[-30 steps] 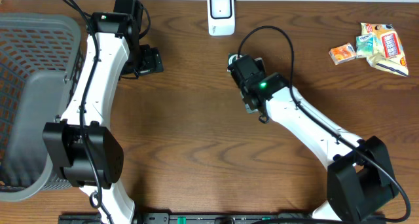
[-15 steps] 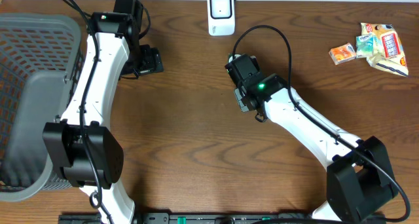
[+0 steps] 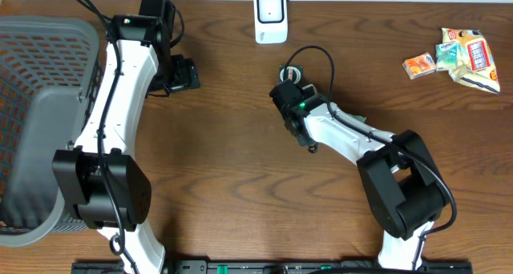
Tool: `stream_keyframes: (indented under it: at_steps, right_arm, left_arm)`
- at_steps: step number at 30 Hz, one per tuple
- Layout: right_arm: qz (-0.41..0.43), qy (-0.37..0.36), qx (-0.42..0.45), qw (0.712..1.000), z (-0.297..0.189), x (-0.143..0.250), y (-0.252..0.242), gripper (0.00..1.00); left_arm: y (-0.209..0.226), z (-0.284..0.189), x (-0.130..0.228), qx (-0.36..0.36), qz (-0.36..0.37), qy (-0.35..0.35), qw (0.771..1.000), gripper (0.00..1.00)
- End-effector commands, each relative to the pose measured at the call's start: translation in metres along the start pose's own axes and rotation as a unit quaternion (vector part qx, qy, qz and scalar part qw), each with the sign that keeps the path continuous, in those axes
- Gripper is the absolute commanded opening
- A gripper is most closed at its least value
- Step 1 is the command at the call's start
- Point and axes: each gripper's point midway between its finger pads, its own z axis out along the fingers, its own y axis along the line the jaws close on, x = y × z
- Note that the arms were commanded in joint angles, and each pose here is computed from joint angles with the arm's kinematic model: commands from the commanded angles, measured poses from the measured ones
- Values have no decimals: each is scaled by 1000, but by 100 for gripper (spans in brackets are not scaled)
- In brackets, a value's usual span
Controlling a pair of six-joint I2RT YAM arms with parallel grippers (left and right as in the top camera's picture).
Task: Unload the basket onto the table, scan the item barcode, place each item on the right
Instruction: 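Move the teal wrapper down beside the dark green tin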
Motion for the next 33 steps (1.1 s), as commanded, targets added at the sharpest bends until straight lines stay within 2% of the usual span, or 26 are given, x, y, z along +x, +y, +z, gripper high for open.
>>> stream_keyframes:
  at_steps: [1, 4, 6, 7, 9, 11, 16, 21, 28, 33]
  right_arm:
    - [3, 18, 21, 1000, 14, 9, -5, 63]
    - [9, 20, 20, 1000, 16, 9, -8, 46]
    - [16, 23, 13, 1000, 18, 9, -10, 42]
    - [26, 25, 8, 999, 22, 8, -13, 33]
    - [33, 28, 2, 999, 25, 7, -16, 20]
    - [43, 33, -11, 998, 27, 7, -17, 2]
    - [63, 37, -90, 993, 8, -11, -10, 1]
    - [51, 2, -225, 973, -47, -48, 2, 1]
    - [36, -61, -420, 905, -134, -77, 15, 1]
    - [40, -65, -559, 826, -171, -76, 21, 1]
  left_arm:
    - [4, 2, 2, -8, 7, 3, 1000, 98]
    - [4, 2, 2, -8, 7, 3, 1000, 98]
    - [4, 2, 2, -8, 7, 3, 1000, 98]
    - [4, 2, 2, -8, 7, 3, 1000, 98]
    - [4, 2, 2, -8, 7, 3, 1000, 98]
    - [4, 2, 2, -8, 7, 3, 1000, 98]
    - [4, 2, 2, -8, 7, 3, 1000, 98]
    - [4, 2, 2, -8, 7, 3, 1000, 98]
    - [4, 2, 2, -8, 7, 3, 1000, 98]
    - [4, 2, 2, -8, 7, 3, 1000, 98]
